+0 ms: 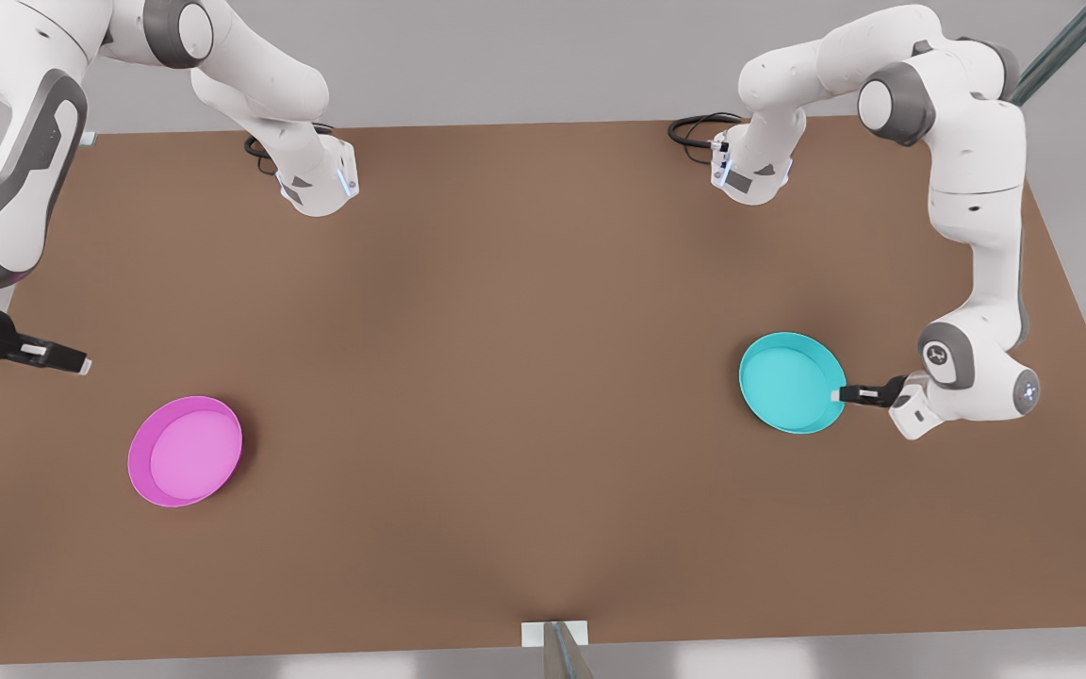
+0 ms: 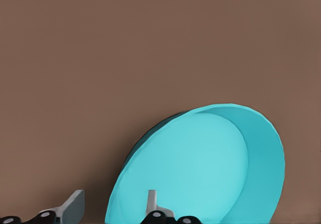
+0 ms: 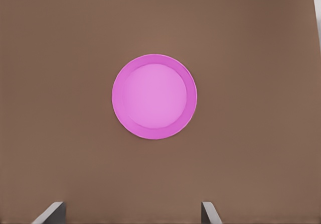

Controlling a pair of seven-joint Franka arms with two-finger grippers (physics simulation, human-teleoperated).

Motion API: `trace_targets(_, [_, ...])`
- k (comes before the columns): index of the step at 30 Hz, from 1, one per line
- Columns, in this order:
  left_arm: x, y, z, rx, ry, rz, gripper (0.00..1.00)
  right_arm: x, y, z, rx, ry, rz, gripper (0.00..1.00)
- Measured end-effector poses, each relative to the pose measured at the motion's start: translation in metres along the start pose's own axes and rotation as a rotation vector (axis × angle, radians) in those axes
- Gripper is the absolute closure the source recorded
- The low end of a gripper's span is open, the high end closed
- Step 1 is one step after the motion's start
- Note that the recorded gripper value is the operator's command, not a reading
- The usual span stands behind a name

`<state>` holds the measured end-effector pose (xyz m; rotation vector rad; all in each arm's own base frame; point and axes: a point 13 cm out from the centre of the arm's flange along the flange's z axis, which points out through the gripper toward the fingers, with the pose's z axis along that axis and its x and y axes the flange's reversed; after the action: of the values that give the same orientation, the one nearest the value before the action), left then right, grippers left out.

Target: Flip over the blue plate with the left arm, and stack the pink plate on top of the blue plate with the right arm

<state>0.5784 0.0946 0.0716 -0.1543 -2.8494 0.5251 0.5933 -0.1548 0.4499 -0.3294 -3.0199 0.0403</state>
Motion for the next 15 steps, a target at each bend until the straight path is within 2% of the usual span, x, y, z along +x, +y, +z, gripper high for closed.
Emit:
trace_targets(4, [0.0,0.002,0.014,0.007,0.013,0.039,0.3,0.002,-0.003,0.001,-0.001,0.008,0.001,0.0])
trace_targets(5, [-0.001,0.003,0.019,0.008,0.016,0.048,0.34,0.002,-0.003,0.001,-0.002,0.009,0.001,0.0])
trace_targets(6, [-0.001,0.003,0.021,0.008,0.016,0.057,0.41,0.003,-0.003,0.001,-0.002,0.011,0.001,0.0])
trace_targets(7, [-0.002,0.003,0.022,0.007,0.015,0.066,0.55,0.003,-0.003,0.001,-0.002,0.012,0.0,0.0])
trace_targets(8, [-0.003,0.003,0.022,0.007,0.013,0.074,0.6,0.003,-0.003,0.002,-0.002,0.014,-0.001,0.0])
trace_targets(15, [-0.006,0.004,0.024,0.001,0.006,0.117,0.61,0.004,-0.004,0.005,-0.003,0.026,-0.003,0.0])
